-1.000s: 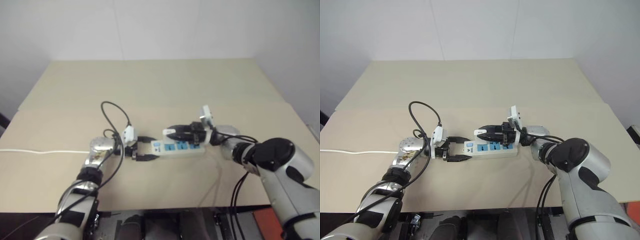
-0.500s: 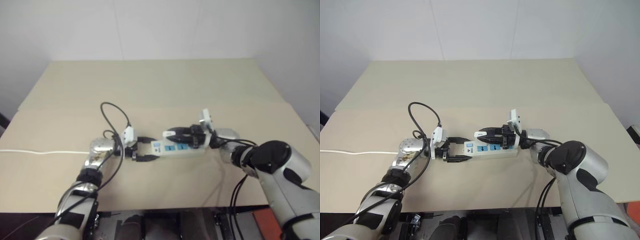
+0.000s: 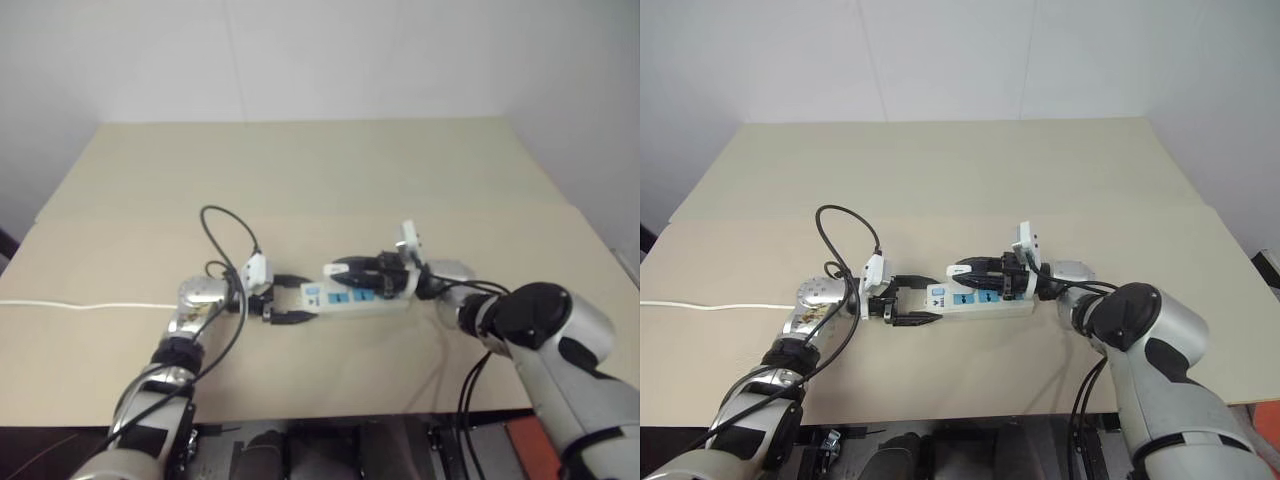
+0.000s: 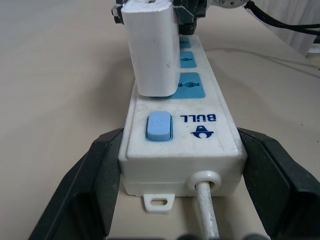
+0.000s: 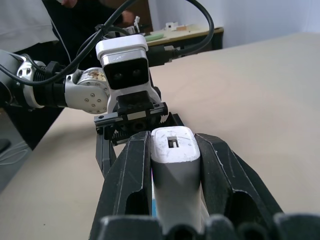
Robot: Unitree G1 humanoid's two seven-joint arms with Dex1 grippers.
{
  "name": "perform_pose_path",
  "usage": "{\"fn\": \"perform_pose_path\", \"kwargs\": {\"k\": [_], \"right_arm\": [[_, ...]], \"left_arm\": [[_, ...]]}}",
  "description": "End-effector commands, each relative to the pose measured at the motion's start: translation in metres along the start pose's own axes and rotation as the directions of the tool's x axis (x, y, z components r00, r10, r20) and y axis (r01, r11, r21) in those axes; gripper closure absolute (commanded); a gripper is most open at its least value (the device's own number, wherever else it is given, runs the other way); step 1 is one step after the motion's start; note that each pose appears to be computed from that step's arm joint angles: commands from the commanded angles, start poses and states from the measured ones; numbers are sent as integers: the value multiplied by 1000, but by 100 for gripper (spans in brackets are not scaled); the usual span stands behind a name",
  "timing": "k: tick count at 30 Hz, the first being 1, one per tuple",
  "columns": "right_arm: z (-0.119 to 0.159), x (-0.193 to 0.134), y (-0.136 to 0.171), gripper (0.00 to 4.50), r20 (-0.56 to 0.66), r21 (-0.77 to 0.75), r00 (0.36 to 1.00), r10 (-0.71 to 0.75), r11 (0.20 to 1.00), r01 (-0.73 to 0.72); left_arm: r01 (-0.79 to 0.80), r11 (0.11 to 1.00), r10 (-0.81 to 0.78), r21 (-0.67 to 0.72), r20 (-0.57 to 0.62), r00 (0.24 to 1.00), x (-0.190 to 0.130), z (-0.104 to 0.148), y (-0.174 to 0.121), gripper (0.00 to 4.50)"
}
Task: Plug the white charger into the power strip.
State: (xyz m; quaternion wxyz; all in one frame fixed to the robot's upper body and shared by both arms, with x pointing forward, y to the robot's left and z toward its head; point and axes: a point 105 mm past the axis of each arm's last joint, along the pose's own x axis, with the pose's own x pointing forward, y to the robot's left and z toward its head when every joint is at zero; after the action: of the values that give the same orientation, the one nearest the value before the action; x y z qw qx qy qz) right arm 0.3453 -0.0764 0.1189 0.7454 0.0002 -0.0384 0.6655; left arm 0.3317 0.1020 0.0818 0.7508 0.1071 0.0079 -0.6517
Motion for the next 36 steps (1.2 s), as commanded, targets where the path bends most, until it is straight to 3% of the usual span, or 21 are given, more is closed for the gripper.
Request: {"fn": "perform_pose_path", "kwargs": {"k": [1,10,22,36], "right_arm": [[-28,4,19,339,-67,90,996,62,994,-55],[-46,1,29,339,-123,140,988,89,988,-72],[-46,-6,31,339,-86,204,991,100,976,-81],[-59,-6,41,339,-107,122,984,145,984,-132]], "left_arm": [[1,1000,-1,9,4,1000,0,2,-1,128],[9,1000,-9,13,-3,1000,0,3,-1,128],[20,1000,-20,8,-4,1000,-1,4,-1,128],[17,1000,-17,10,-12,1000,-5,4,-2,128]]}}
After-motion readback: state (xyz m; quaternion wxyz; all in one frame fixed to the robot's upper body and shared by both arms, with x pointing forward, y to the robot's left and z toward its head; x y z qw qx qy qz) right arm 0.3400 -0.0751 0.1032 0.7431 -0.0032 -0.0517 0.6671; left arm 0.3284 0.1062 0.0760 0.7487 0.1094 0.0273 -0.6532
